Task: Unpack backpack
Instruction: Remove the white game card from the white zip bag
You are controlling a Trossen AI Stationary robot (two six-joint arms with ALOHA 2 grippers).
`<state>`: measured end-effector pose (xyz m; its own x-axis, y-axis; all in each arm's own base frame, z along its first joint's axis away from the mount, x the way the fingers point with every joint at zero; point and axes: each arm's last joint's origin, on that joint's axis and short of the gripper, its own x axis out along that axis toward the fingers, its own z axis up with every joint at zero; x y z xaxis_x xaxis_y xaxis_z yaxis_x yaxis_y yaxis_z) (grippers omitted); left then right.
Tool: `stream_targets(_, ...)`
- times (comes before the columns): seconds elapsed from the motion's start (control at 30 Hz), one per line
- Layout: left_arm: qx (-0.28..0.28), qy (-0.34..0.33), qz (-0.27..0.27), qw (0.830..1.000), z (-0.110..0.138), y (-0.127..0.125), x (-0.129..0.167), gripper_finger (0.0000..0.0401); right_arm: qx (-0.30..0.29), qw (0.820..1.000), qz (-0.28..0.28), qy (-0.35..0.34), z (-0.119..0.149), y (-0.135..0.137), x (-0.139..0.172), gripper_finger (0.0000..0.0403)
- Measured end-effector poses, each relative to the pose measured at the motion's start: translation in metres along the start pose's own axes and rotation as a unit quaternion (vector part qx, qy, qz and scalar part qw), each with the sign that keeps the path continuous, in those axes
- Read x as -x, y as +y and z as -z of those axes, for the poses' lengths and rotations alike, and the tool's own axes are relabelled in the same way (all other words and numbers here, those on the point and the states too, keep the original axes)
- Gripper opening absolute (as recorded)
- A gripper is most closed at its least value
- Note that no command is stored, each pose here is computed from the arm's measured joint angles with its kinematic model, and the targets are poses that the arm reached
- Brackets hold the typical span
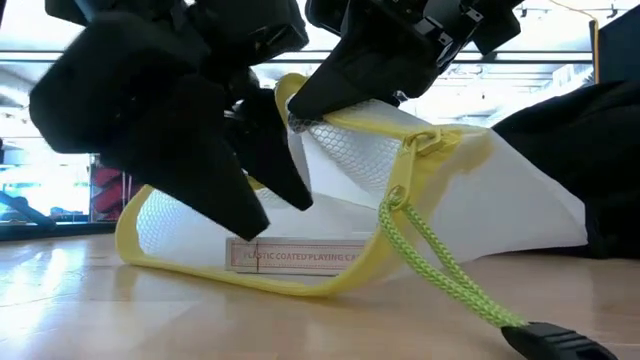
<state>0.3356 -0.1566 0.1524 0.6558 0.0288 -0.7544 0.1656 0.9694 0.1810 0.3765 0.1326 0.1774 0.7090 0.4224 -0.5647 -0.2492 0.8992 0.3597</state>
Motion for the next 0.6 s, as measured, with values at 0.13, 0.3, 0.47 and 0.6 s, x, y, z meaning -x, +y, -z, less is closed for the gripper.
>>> stream_targets(0.13, 0.016, 0.02, 0.011, 1.0, 0.006, 0.003, -0.012, 0.0394, 0.0, 1.0, 0.001, 0.0, 0.0, 0.0, 0.0, 0.0)
stream_targets(0.3, 0.041, 0.035, 0.016, 0.998, 0.011, 0.007, -0.025, 0.0394, 0.0, 1.0, 0.001, 0.0, 0.0, 0.0, 0.0, 0.0)
stream_targets(0.47, 0.07, 0.04, 0.017, 0.997, 0.012, 0.008, -0.027, 0.0377, 0.0, 1.0, -0.001, 0.0, 0.0, 0.0, 0.0, 0.0)
stream_targets(0.6, 0.077, 0.045, 0.022, 0.996, 0.013, 0.008, -0.027, 0.0318, 0.0, 1.0, -0.004, 0.001, 0.0, 0.0, 0.0, 0.0)
